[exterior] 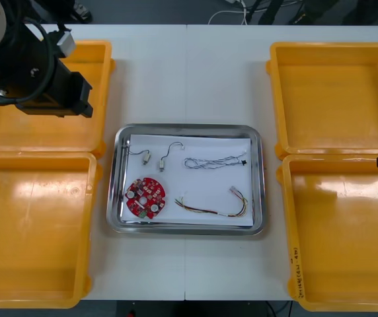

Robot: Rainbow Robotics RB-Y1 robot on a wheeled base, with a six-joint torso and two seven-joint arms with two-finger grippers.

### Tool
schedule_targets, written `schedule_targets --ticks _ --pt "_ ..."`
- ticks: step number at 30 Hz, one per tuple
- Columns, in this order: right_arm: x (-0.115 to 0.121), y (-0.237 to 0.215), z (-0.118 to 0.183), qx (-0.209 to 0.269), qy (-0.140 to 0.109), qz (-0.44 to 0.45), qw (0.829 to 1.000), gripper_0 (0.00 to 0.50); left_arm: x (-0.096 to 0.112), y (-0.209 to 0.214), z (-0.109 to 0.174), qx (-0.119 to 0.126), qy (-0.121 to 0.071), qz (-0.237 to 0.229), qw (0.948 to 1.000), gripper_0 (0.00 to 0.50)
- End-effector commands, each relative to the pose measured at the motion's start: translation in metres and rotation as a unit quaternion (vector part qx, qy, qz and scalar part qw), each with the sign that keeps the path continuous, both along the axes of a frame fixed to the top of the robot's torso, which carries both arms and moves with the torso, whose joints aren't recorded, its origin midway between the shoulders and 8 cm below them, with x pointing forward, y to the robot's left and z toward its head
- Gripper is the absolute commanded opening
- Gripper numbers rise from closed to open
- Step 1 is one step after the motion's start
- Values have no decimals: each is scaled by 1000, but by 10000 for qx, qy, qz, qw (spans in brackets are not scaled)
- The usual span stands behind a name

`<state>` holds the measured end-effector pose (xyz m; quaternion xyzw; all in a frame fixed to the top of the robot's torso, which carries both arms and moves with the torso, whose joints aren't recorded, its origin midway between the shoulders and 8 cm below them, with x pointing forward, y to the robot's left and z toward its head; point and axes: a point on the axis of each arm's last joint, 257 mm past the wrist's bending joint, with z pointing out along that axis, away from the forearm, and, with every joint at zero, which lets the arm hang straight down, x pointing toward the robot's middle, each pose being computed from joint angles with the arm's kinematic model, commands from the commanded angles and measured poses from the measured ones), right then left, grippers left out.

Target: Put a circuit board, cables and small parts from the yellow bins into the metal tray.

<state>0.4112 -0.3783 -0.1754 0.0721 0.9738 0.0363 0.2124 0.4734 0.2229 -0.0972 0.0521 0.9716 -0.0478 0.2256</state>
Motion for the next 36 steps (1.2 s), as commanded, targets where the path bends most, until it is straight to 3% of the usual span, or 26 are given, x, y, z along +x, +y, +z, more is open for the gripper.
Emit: schedule_targets --ticks 1,20,36 --pt "0 -19 16 -175 -187 -64 9997 500 2 44 32 467 -415 -343 9975 500" --pt "-3 -22 8 -259 -297 -90 9992 500 -34 140 20 566 -382 130 9976 500" --pt "-5 -22 7 -250 -249 -100 9993 500 -70 173 -10 804 -255 337 9959 500"
